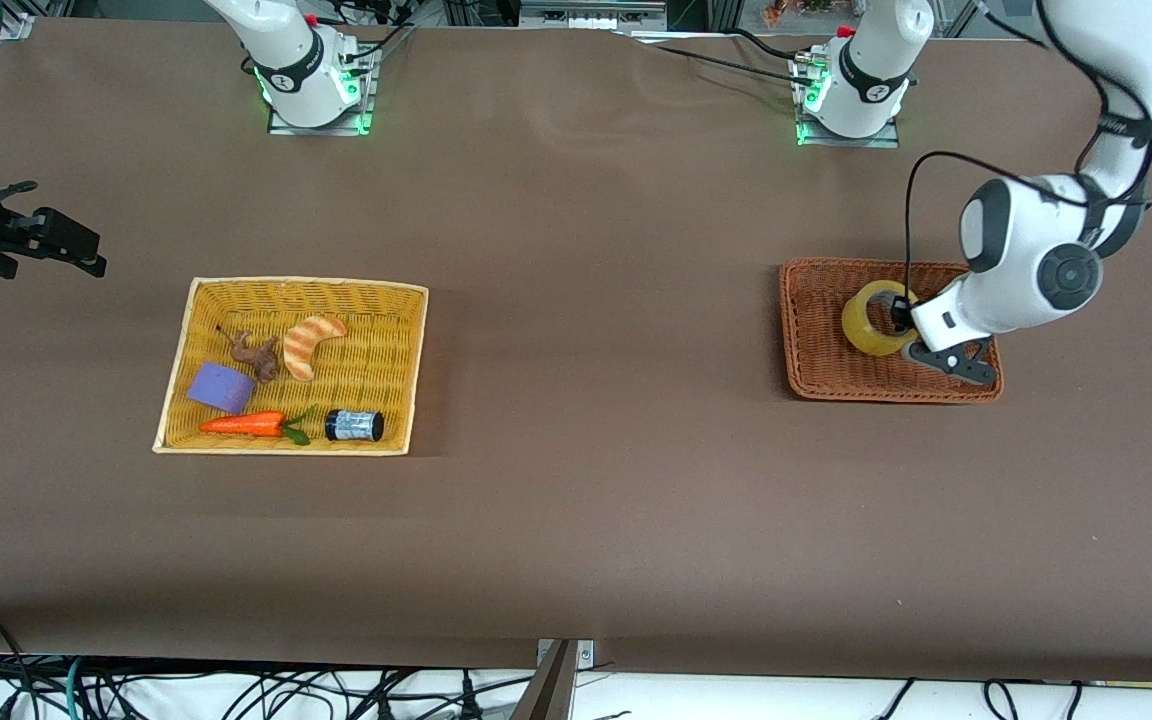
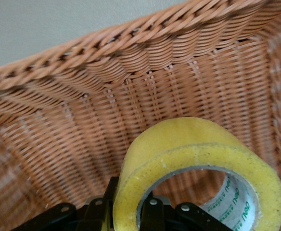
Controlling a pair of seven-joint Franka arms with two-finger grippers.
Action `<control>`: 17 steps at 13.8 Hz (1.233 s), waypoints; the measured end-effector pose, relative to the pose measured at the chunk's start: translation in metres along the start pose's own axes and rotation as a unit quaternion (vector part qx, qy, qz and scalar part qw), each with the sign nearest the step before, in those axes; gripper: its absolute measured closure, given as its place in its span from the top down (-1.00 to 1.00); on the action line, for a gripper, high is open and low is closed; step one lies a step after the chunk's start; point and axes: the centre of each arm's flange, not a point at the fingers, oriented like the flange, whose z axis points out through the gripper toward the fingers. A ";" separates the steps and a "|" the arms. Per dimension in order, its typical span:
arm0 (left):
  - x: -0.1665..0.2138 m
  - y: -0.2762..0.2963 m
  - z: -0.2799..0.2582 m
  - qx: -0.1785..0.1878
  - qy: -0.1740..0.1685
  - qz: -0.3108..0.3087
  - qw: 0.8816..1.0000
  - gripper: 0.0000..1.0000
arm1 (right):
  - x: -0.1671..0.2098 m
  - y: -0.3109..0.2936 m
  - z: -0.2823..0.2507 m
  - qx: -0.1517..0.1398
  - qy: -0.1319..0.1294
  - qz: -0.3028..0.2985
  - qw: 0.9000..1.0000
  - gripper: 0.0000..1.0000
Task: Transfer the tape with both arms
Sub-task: 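Release the tape roll and raise the left gripper away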
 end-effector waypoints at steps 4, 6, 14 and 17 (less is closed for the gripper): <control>0.006 0.000 0.012 0.002 0.000 0.002 1.000 -0.07 | 0.000 0.000 0.000 0.000 0.000 0.000 1.000 1.00; 0.007 0.001 -0.012 0.004 0.012 0.003 1.000 0.32 | 0.000 0.000 0.000 0.001 0.000 0.000 1.000 1.00; -0.074 0.040 -0.268 0.033 0.166 0.021 0.985 1.00 | 0.000 0.000 0.000 0.001 0.000 0.000 1.000 1.00; -0.095 0.051 -0.340 0.029 0.160 0.028 0.986 1.00 | 0.000 0.000 0.000 0.001 0.001 0.000 1.000 1.00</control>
